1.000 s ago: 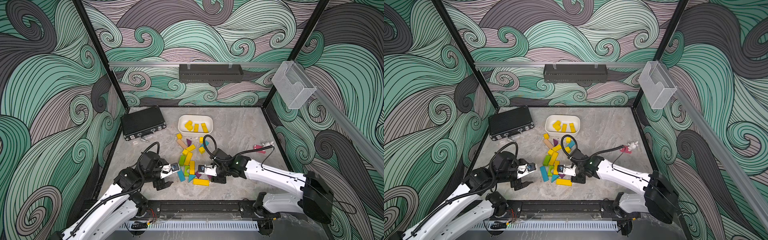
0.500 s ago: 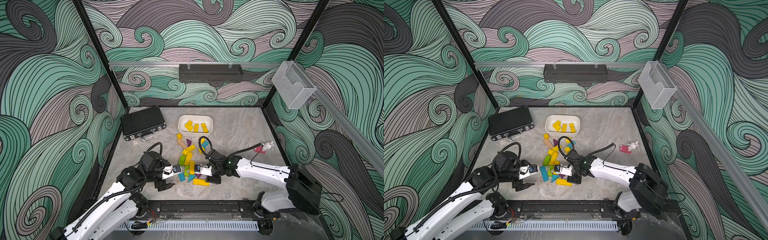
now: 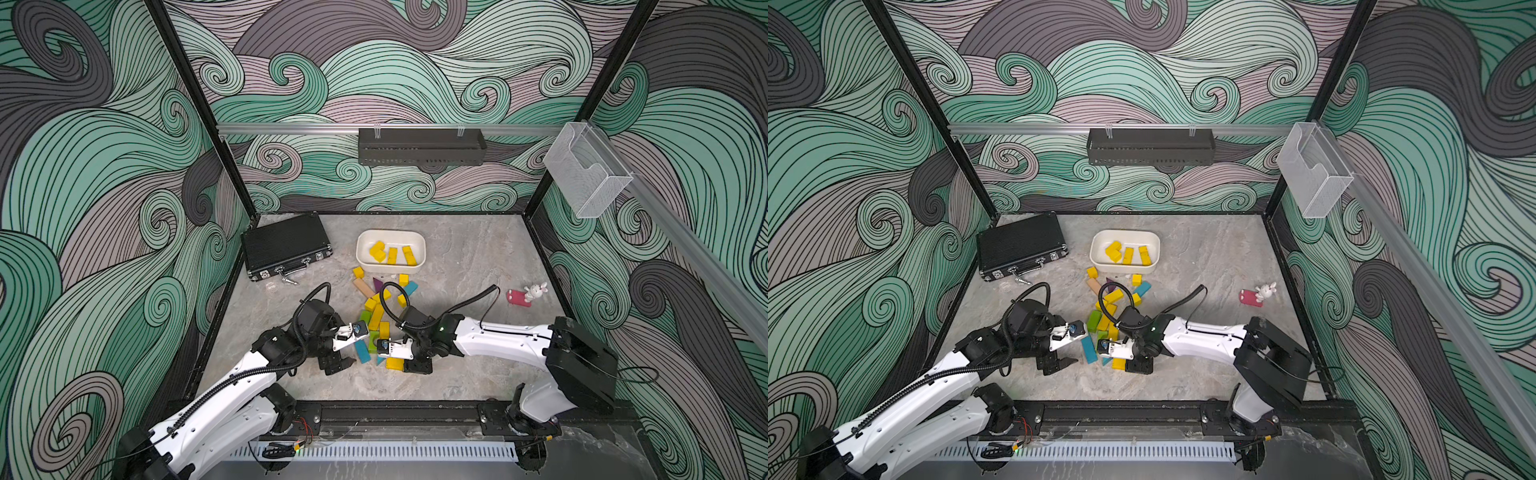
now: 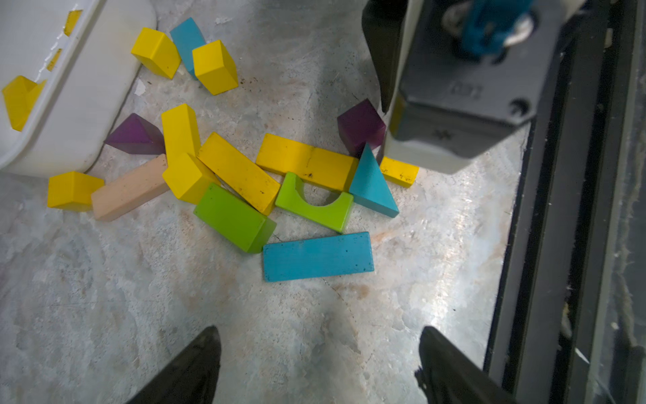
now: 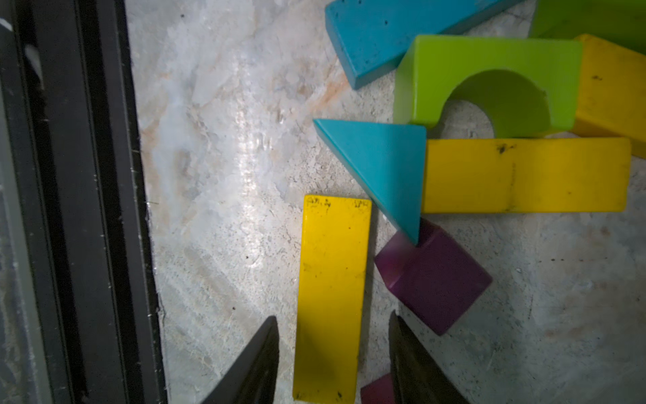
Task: Pick out the yellow building blocks
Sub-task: Pick up the building block from the center of the board.
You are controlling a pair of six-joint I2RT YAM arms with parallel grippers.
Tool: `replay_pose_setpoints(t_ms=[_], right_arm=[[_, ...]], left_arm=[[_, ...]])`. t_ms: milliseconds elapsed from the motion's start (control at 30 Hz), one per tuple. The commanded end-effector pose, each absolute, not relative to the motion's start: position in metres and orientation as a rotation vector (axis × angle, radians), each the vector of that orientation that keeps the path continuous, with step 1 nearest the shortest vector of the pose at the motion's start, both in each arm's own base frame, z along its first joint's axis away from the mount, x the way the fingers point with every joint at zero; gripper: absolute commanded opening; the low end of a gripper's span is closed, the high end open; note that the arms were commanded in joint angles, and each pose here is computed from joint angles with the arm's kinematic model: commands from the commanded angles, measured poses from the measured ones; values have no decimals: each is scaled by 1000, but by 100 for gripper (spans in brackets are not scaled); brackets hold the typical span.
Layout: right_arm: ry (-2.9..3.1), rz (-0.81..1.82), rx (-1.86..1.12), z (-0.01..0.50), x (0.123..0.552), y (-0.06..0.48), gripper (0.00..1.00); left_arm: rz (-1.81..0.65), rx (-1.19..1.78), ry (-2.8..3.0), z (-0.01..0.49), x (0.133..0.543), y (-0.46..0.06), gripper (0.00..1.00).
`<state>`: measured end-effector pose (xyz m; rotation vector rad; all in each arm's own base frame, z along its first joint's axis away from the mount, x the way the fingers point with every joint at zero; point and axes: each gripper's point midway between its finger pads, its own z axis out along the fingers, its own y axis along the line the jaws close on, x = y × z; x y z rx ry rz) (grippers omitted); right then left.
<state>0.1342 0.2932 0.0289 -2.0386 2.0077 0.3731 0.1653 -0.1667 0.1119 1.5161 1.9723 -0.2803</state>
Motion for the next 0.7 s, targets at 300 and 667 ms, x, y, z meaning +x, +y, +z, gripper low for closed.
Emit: replay_pose_setpoints(t_ms=[300,667], right_arm=[[2023,308,-2104,17,134,300,42],[2020,312,-2148,18,130,297,36]], left_arm=[[-184,1426,1937,121,180,-162,89],[-68,1389,1973,122,194,-151,88]])
